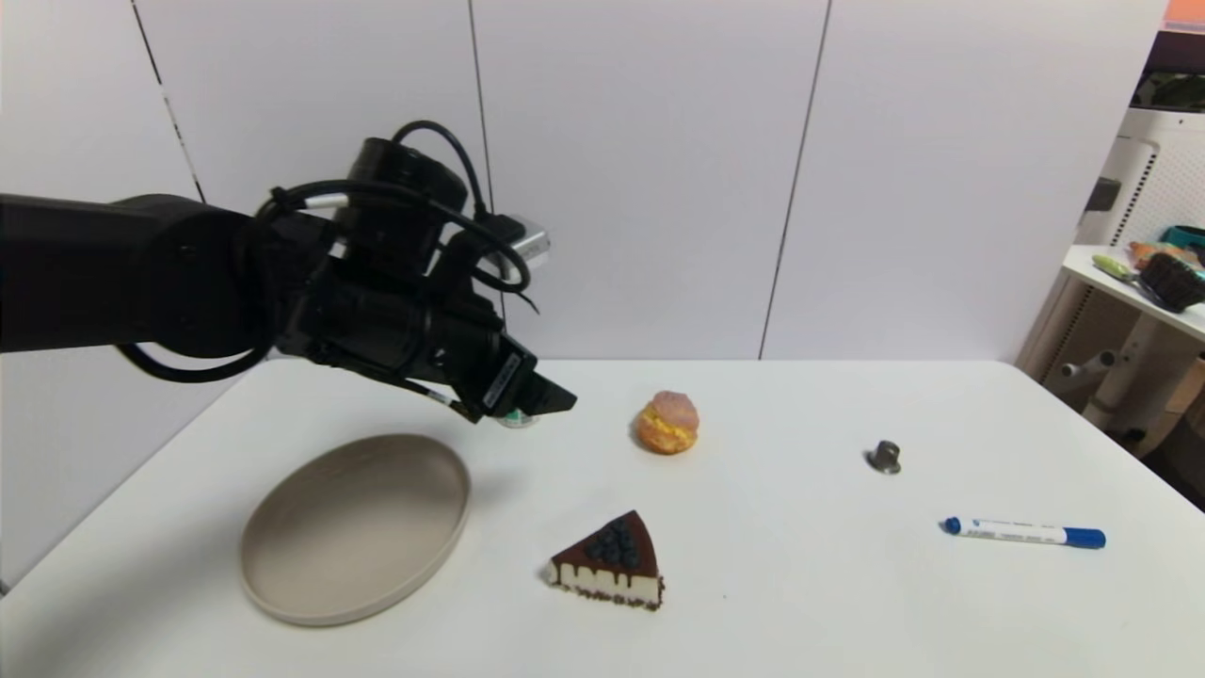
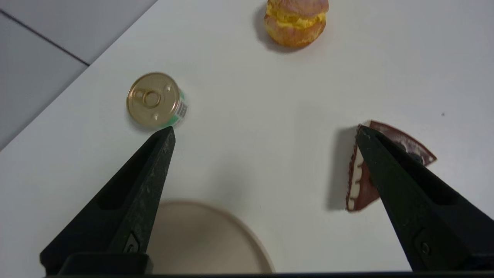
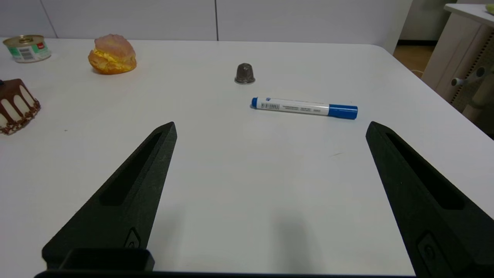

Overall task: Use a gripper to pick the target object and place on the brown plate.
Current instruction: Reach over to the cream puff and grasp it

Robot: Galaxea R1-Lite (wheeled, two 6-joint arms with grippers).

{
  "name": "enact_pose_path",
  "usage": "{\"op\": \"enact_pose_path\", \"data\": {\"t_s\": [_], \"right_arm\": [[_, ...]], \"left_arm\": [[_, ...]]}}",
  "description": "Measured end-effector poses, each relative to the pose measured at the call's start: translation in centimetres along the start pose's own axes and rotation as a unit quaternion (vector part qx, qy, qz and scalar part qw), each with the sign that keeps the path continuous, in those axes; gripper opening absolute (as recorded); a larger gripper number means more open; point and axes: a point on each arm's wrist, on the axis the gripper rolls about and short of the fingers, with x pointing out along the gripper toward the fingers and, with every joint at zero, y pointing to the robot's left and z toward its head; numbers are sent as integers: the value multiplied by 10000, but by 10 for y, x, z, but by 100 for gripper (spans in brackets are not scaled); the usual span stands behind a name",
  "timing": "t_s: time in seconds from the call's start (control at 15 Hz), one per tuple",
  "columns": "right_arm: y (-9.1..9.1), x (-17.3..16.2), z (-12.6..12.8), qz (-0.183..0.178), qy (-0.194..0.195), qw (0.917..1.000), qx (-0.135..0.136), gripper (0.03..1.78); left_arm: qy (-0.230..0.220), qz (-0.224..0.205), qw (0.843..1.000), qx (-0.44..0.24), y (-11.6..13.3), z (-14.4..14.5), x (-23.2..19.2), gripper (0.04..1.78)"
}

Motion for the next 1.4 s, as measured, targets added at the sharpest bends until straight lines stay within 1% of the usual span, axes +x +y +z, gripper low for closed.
{"op": "enact_pose_path", "data": {"t_s": [0.27, 0.53, 1.07, 1.4], "right_arm": [[0, 0, 0, -3, 0, 10000, 2, 169], [0, 0, 0, -2, -2, 10000, 2, 169], [0, 0, 0, 0, -5, 10000, 2, 169], [0, 0, 0, -2, -2, 10000, 2, 169]], "left_arm": [[-53, -190, 9997, 125, -8, 16, 51, 169], [-119, -343, 9991, 238, -20, 17, 92, 169], [123, -521, 9984, 196, -32, 8, 129, 169], [-52, -544, 9985, 77, -37, 8, 150, 169]]}}
